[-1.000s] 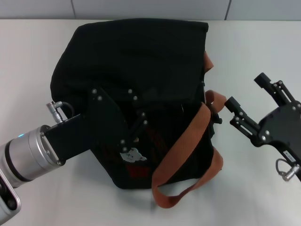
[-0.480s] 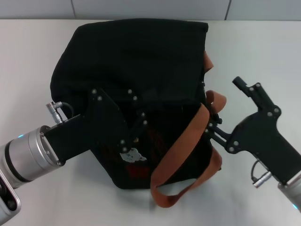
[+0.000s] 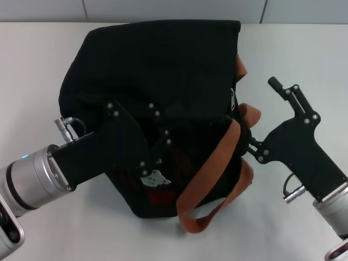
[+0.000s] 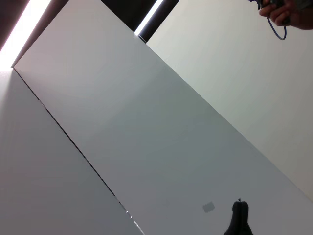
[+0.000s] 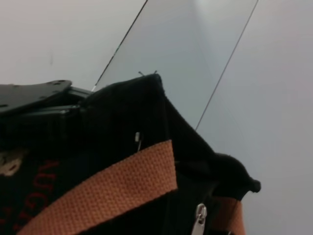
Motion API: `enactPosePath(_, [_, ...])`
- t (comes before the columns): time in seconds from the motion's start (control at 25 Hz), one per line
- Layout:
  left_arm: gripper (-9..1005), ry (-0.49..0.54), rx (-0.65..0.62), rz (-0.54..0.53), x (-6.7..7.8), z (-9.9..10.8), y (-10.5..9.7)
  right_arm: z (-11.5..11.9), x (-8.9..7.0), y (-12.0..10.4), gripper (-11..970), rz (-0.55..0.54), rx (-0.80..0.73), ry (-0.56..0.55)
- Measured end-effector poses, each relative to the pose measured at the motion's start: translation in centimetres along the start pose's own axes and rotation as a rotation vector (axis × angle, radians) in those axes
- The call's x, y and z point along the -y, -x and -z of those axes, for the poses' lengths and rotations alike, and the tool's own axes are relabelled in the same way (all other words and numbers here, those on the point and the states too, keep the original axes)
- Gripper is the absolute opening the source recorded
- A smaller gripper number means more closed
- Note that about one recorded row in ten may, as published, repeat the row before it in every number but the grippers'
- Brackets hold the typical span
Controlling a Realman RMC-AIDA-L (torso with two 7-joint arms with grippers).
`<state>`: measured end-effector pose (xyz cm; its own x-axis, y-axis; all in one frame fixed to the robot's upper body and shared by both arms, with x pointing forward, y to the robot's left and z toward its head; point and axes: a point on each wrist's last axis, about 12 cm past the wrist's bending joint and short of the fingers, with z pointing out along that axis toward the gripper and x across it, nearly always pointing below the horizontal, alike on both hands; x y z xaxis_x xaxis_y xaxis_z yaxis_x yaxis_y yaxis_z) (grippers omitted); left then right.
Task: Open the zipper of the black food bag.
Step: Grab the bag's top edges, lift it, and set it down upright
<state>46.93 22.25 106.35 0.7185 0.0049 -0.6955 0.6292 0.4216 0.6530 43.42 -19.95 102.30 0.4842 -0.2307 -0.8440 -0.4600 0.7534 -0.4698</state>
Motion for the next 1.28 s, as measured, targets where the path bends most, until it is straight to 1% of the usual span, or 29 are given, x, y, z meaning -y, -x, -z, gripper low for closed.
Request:
enactPosePath(0.28, [97, 0.002, -0.001, 0.002, 0.07, 0.1, 0.04, 0.13, 0.24, 0.27, 831, -0.001, 0.015, -0.037])
enactPosePath(0.52, [97, 0.002, 0.002, 0.002, 0.08, 0.1, 0.08, 0.05, 0.35, 0.48, 831, 0.0, 0.034, -0.045])
enactPosePath(0.72, [97, 0.0, 0.005, 0.002, 0.05, 0.04, 0.08, -0.08, 0.44, 0.4, 831, 0.016, 0.033, -0.04])
enactPosePath(0.88, [98, -0.002, 0.007, 0.001, 0.03, 0.0, 0.08, -0.15, 0.3, 0.41, 831, 0.074, 0.029, -0.038])
enactPosePath(1.28, [98, -0.001, 0.006, 0.003, 0.06, 0.02, 0.09, -0.34, -0.12, 0.2, 831, 0.077, 0.014, 0.0])
